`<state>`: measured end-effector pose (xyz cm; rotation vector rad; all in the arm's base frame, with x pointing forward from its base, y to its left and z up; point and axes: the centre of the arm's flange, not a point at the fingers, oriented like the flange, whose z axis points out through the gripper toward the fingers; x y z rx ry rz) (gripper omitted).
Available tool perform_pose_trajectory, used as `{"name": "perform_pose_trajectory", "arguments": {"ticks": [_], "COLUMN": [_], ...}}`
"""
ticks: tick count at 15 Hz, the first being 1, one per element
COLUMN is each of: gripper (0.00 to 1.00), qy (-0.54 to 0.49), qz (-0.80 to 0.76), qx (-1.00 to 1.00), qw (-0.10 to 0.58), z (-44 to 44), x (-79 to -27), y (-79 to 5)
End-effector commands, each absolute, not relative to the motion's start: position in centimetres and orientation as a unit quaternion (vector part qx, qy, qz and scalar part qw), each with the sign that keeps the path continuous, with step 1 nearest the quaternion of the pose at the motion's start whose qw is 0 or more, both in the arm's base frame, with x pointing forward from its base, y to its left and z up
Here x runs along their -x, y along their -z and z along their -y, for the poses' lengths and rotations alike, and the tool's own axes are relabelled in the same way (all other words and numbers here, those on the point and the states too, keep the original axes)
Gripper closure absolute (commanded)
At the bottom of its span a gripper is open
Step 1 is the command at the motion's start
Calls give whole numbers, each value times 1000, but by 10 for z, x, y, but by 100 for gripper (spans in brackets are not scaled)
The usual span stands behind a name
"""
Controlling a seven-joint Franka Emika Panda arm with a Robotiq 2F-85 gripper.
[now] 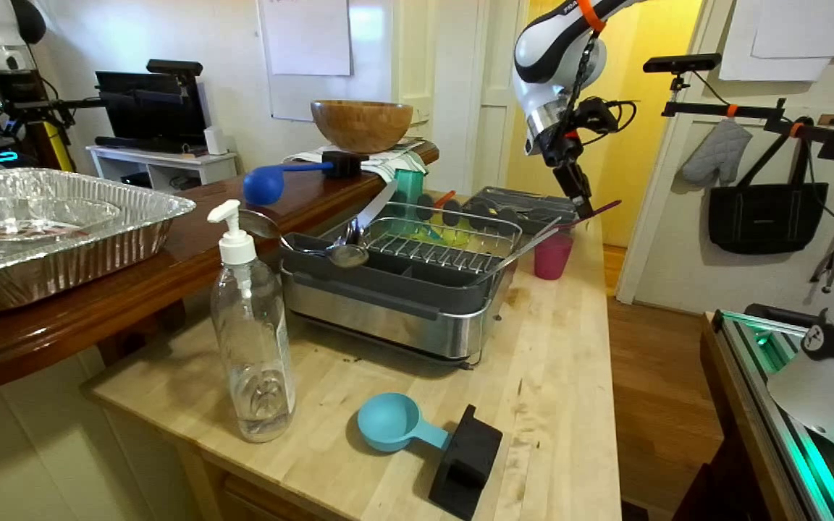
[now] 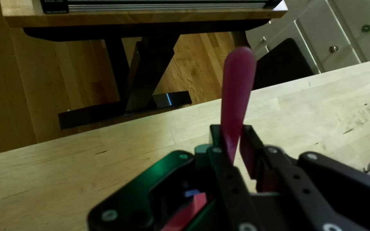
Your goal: Put the spatula inside the cup
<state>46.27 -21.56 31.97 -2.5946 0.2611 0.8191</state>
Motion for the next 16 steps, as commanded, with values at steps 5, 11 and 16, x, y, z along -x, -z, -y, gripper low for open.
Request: {"name": "perform_pose_trajectory", "arguments": {"ticks": [5, 11, 16], "gripper": [95, 95, 95], "qy": [-336, -352, -357], "qz": [-103, -109, -115], "qx": [910, 904, 903], "qw": [221, 216, 209], "z": [226, 232, 235], "x": [-485, -490, -492], "y": [-299, -285, -275]}}
